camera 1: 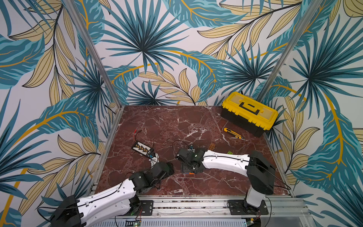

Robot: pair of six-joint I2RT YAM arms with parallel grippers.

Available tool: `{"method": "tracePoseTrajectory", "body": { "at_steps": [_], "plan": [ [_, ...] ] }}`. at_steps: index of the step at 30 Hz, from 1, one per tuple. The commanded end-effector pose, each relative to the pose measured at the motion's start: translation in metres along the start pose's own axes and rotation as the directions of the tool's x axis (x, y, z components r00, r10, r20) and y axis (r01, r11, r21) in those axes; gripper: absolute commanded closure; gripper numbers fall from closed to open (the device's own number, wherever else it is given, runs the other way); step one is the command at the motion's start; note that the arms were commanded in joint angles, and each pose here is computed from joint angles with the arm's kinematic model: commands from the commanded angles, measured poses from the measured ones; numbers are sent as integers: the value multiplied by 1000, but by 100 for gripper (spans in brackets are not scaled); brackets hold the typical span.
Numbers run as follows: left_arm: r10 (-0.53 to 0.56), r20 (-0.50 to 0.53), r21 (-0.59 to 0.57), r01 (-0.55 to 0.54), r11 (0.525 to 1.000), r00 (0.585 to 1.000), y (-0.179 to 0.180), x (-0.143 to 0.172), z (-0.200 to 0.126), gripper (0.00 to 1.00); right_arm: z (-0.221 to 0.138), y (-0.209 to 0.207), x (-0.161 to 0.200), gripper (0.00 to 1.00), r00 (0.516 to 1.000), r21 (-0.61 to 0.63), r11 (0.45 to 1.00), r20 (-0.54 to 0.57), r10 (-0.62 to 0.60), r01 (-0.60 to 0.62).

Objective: Assemble the number 5 with lego
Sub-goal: Assemble the lego brick with the lego brick.

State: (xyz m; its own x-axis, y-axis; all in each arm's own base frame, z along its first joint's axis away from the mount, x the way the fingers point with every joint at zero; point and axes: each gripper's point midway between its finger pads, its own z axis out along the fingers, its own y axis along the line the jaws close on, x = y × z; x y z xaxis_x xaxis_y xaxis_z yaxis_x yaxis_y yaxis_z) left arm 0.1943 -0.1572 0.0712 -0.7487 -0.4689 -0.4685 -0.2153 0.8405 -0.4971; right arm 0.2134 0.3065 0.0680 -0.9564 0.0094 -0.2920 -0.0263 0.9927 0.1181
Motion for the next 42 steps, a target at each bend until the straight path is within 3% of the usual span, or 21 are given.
{"method": "tracePoseTrajectory", "body": {
  "at_steps": [1,8,20,31,42],
  "plan": [
    [11,13,20,-11,1000,1000,-10,-6,0,0,-6,-8,-3,19,999,-11,1000,40,3,-3],
    [37,-14,31,-36,999,999,-19,-2,5,0,3,-29,1,25,998,27,998,34,60,-61],
    [44,-18,31,-44,999,999,-20,-1,7,0,11,-26,4,25,999,32,998,6,47,-48],
    [41,-19,27,-40,999,999,-18,0,8,0,20,-25,11,25,999,54,998,-41,23,-21],
    [39,-22,21,-39,999,999,-17,1,9,0,31,-45,30,24,989,171,983,-140,-40,64]
  ]
}}
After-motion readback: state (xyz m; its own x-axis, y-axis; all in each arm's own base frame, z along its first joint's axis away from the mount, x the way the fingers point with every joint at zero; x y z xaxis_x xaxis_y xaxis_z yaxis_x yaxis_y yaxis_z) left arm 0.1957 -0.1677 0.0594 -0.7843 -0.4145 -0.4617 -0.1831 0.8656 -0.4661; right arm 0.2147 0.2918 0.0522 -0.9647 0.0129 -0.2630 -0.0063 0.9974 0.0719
